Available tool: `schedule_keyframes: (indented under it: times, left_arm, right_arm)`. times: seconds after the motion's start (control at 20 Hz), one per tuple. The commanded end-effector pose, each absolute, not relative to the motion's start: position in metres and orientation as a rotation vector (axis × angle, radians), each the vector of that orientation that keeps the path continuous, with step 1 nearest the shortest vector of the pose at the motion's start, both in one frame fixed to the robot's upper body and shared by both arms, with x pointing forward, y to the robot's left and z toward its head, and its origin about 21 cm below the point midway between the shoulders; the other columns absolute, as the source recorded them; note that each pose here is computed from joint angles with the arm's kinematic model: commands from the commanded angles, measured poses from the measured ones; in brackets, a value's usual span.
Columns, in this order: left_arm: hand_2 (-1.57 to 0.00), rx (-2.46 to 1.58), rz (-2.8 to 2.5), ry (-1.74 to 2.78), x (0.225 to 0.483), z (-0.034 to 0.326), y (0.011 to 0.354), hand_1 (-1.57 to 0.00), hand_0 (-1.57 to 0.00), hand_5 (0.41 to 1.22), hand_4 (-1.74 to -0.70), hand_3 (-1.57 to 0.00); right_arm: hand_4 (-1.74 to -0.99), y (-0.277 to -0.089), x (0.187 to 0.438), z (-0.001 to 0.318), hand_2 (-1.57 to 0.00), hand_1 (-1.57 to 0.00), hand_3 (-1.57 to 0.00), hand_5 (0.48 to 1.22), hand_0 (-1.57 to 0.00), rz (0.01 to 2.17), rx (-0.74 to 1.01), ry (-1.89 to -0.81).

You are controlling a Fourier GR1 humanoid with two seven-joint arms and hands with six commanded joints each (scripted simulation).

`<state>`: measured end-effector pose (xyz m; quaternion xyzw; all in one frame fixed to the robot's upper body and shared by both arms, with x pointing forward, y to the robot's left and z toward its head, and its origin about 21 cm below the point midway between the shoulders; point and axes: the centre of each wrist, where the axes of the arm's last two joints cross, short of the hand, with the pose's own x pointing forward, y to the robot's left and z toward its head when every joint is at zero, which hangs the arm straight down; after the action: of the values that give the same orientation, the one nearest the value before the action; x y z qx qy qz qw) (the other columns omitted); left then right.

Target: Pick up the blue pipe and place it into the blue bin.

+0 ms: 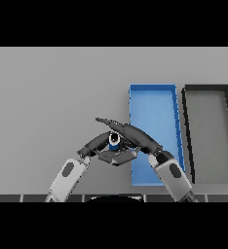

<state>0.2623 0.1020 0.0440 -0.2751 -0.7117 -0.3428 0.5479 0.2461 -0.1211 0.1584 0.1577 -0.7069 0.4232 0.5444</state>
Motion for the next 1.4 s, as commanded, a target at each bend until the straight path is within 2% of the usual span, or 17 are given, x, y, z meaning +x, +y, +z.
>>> schedule_keyframes:
  times: [0.0,0.05,0.1,0.15,0.25,0.3,0.35,0.45,0.55,0.6,0.75,0.9,0.95,1.0,1.1,1.2,1.35]
  left_arm:
    - [-1.57,-0.626,-0.809,-1.665,0.264,0.044,0.103,-1.57,-1.57,1.221,-1.51,-1.57]
    - [-1.54,-0.630,-0.803,-1.645,0.262,0.042,0.102,-1.57,-1.57,1.221,-1.56,-1.30]
    - [-1.53,-0.626,-0.796,-1.633,0.262,0.044,0.100,-1.57,-1.57,1.221,-1.60,-1.14]
    - [-1.54,-0.619,-0.797,-1.640,0.262,0.046,0.100,-1.57,-1.57,1.221,-1.63,-1.16]
    - [-1.55,-0.635,-0.790,-1.657,0.261,0.041,0.102,-1.57,-1.57,1.221,-1.67,-1.23]
    - [-1.55,-0.636,-0.792,-1.660,0.263,0.042,0.100,-1.57,-1.57,1.221,-1.68,-1.27]
    - [-1.56,-0.636,-0.795,-1.670,0.261,0.042,0.099,-1.57,-1.57,1.221,-1.69,-1.31]
    - [-1.56,-0.634,-0.794,-1.671,0.265,0.045,0.099,-1.57,-1.57,1.221,-1.71,-1.32]
    - [-1.54,-0.644,-0.787,-1.687,0.262,0.044,0.097,-1.57,-1.57,1.221,-1.72,-1.41]
    - [-1.55,-0.644,-0.794,-1.693,0.262,0.044,0.098,-1.57,-1.57,1.221,-1.73,-1.40]
    - [-1.56,-0.638,-0.785,-1.699,0.262,0.044,0.096,-1.57,-1.57,1.221,-1.73,-1.44]
    - [-1.56,-0.615,-0.778,-1.697,0.264,0.047,0.099,-1.57,-1.57,1.221,-1.73,-1.43]
    - [-1.57,-0.610,-0.783,-1.710,0.265,0.050,0.098,-1.57,-1.57,1.221,-1.73,-1.26]
    - [-1.34,-0.608,-0.794,-1.717,0.264,0.049,0.100,-1.37,-1.45,1.221,-1.63,-1.05]
    - [-0.85,-0.583,-0.852,-1.705,0.264,0.050,0.102,-0.88,-0.94,1.221,-1.41,-0.67]
    - [-0.55,-0.598,-0.898,-1.684,0.265,0.044,0.106,-0.56,-0.60,1.221,-1.25,-0.43]
    - [-0.28,-0.585,-0.916,-1.629,0.265,0.045,0.103,-0.29,-0.31,0.984,-1.09,-0.22]
  right_arm:
    - [-1.255,-0.120,0.248,0.157,-0.25,-0.24,-0.14,0.519,-0.17,1.012,0.388,-1.669]
    - [-1.303,-0.119,0.252,0.159,-0.43,-0.44,-0.31,0.520,-0.40,1.023,0.387,-1.665]
    - [-1.383,-0.116,0.253,0.159,-0.66,-0.65,-0.50,0.523,-0.63,1.032,0.390,-1.673]
    - [-1.446,-0.112,0.255,0.162,-0.84,-0.84,-0.66,0.527,-0.82,1.038,0.385,-1.680]
    - [-1.537,-0.110,0.255,0.157,-1.10,-1.10,-0.90,0.600,-1.09,1.028,0.426,-1.681]
    - [-1.513,-0.111,0.254,0.154,-1.20,-1.19,-1.03,0.671,-1.19,0.994,0.455,-1.692]
    - [-1.495,-0.108,0.255,0.152,-1.27,-1.27,-1.14,0.781,-1.26,0.979,0.476,-1.698]
    - [-1.475,-0.106,0.256,0.150,-1.38,-1.38,-1.29,0.940,-1.37,0.970,0.477,-1.735]
    - [-1.477,-0.105,0.253,0.151,-1.45,-1.45,-1.39,1.041,-1.44,0.998,0.476,-1.766]
    - [-1.481,-0.102,0.250,0.149,-1.47,-1.47,-1.43,1.077,-1.47,1.012,0.489,-1.779]
    - [-1.490,-0.105,0.249,0.150,-1.52,-1.52,-1.50,1.147,-1.52,0.949,0.515,-1.737]
    - [-1.494,-0.101,0.250,0.148,-1.55,-1.55,-1.53,1.183,-1.54,0.913,0.552,-1.731]
    - [-1.495,-0.101,0.249,0.149,-1.55,-1.55,-1.54,1.191,-1.55,0.895,0.560,-1.742]
    - [-1.496,-0.099,0.247,0.149,-1.55,-1.55,-1.55,1.197,-1.55,0.886,0.550,-1.750]
    - [-1.497,-0.101,0.245,0.148,-1.56,-1.56,-1.56,1.206,-1.56,0.888,0.538,-1.768]
    - [-1.498,-0.099,0.245,0.148,-1.56,-1.56,-1.56,1.211,-1.56,0.884,0.514,-1.738]
    - [-1.498,-0.096,0.247,0.149,-1.57,-1.57,-1.57,1.216,-1.57,0.885,0.503,-1.719]
